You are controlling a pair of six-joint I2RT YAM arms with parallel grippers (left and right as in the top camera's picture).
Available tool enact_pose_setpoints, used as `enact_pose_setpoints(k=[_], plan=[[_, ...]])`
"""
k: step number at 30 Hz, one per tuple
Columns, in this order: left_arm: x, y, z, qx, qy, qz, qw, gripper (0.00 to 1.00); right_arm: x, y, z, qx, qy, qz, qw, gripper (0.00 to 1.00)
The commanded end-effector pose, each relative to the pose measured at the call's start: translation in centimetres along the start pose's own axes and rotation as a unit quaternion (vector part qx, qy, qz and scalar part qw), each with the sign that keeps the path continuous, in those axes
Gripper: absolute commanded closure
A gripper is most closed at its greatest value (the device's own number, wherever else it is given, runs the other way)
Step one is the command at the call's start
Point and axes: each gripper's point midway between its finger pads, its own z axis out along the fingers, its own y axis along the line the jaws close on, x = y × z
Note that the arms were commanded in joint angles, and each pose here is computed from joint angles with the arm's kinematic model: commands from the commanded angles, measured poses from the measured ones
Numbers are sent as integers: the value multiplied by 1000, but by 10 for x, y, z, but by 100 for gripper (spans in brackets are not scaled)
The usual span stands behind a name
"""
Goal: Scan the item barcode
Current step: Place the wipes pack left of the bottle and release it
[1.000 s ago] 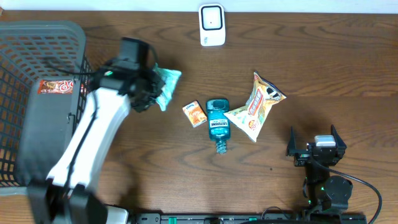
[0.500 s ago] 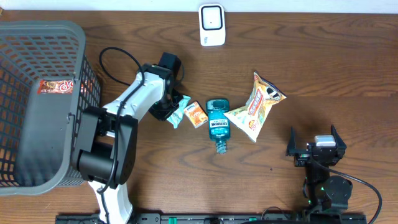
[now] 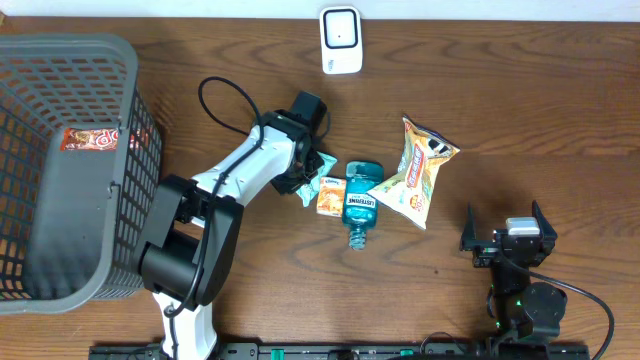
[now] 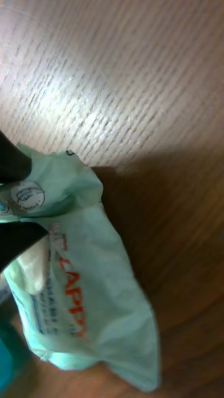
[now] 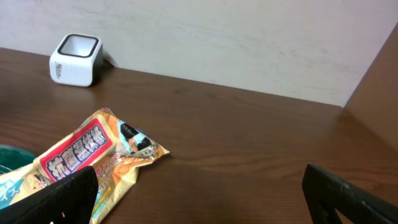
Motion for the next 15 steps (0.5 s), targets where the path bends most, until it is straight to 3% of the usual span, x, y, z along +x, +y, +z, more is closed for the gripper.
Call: enact_pose_setpoints(k=[1,6,12,15], plan=[[-15,-10,-29,27,-23,37,999,49,1,2,0,-5,1,-4,1000,1],[-31,-16,-82,67,-87,69,991,20,1,2,0,-5,1,-4,1000,1],[-54,-11,-180,128,-219,75,964,2,1,2,0,-5,1,-4,1000,1],[-64,-6,-235,163,-295,85,938,2,1,2,0,-5,1,-4,1000,1]])
